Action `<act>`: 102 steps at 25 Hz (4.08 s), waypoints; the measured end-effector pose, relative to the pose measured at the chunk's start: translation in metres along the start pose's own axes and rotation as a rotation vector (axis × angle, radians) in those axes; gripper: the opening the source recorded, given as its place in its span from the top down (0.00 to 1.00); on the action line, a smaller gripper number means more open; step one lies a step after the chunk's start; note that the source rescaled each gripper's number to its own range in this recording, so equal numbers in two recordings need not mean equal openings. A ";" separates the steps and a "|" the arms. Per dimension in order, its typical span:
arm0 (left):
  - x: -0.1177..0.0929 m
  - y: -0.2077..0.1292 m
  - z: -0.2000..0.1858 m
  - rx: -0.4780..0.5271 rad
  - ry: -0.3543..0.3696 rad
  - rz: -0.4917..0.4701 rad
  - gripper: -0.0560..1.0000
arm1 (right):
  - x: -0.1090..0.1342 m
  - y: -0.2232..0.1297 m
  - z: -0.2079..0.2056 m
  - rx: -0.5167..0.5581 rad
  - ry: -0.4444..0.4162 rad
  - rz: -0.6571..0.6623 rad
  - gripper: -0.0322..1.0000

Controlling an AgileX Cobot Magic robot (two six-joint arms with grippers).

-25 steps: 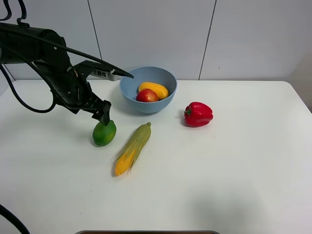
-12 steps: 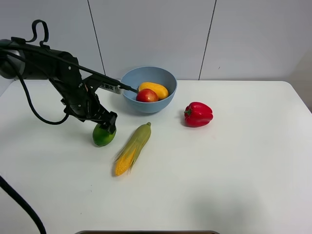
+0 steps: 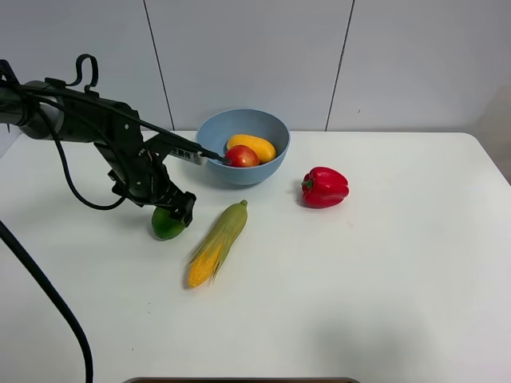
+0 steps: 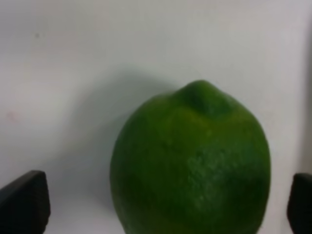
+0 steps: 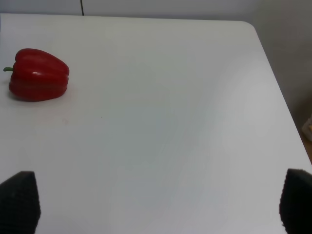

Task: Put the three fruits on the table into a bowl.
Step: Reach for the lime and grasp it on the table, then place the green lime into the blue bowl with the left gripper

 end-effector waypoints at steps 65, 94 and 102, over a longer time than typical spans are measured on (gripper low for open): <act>0.003 -0.005 0.041 0.027 0.013 0.030 0.94 | 0.000 0.000 0.000 0.000 0.000 0.001 0.02; -0.003 0.019 -0.079 -0.225 -0.010 0.036 0.94 | 0.000 0.000 0.000 0.000 0.000 0.001 0.02; -0.006 0.041 -0.143 -0.425 -0.020 0.048 0.94 | 0.000 0.000 0.000 0.000 0.000 0.001 0.02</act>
Point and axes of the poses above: a point on each arm's last joint axis where the gripper is mounted, z pointing out along that axis toward the gripper, x along the wrist's bending axis when the last joint is at zero, y = z × x, the point moved 2 cm from there along z, pointing out along that axis toward the gripper, and after that the axes turned 11 degrees about -z, right-handed, at the moved point
